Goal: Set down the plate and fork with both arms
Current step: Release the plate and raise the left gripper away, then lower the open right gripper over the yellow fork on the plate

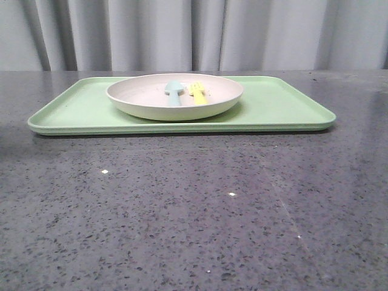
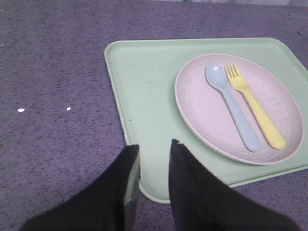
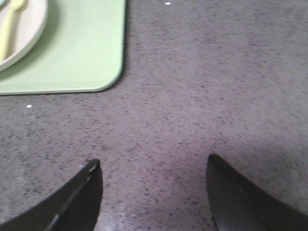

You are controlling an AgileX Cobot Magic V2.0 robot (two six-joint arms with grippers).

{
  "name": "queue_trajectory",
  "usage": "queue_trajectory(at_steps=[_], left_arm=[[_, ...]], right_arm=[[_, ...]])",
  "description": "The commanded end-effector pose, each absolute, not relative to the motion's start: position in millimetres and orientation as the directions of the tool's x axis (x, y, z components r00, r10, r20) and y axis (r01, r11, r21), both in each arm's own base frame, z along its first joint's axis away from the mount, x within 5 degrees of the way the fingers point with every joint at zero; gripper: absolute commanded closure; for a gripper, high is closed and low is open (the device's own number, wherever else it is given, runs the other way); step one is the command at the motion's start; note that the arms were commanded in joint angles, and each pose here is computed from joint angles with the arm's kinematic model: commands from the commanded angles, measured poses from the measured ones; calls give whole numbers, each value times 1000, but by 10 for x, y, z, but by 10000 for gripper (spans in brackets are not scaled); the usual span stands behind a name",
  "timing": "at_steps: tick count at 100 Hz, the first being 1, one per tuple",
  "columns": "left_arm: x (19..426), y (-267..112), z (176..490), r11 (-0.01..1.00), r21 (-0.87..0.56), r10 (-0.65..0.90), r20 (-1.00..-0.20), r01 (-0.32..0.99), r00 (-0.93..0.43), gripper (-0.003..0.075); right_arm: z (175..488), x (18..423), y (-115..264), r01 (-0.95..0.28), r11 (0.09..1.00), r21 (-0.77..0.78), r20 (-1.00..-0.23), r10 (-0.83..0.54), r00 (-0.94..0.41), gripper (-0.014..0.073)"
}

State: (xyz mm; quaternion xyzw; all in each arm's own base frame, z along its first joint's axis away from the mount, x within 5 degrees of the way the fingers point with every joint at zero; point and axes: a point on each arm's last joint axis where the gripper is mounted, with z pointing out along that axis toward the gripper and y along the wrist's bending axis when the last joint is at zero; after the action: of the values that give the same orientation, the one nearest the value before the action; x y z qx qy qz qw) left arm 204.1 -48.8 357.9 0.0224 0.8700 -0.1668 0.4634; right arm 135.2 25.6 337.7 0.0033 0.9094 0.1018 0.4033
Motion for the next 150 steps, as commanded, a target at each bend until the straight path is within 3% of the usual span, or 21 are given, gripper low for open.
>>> queue_trajectory(at_steps=[1, 33, 66, 110, 150], left_arm=[[1905, -369, 3741, 949, -267, -160, -863, 165, -479, 568], [1515, -171, 3777, 970, -222, -163, -893, 96, -421, 568], [1455, -177, 3811, 967, -232, -173, -899, 104, -402, 568], [1455, -182, 3813, 965, -241, -180, -897, 105, -403, 568], [1455, -182, 3813, 965, -241, -180, -897, 105, -403, 568]], right_arm=[[3583, 1477, 338, -125, 972, 200, -769, 76, -635, 120], [3909, 2114, 738, -246, 949, 198, -758, -11, -652, 120], [3989, 2850, 1365, -347, 917, 195, -698, -119, -706, 120], [3853, 3541, 2022, -264, 949, 173, -580, -119, -806, 120], [3371, 3872, 2274, -193, 964, 184, -422, -100, -901, 120]])
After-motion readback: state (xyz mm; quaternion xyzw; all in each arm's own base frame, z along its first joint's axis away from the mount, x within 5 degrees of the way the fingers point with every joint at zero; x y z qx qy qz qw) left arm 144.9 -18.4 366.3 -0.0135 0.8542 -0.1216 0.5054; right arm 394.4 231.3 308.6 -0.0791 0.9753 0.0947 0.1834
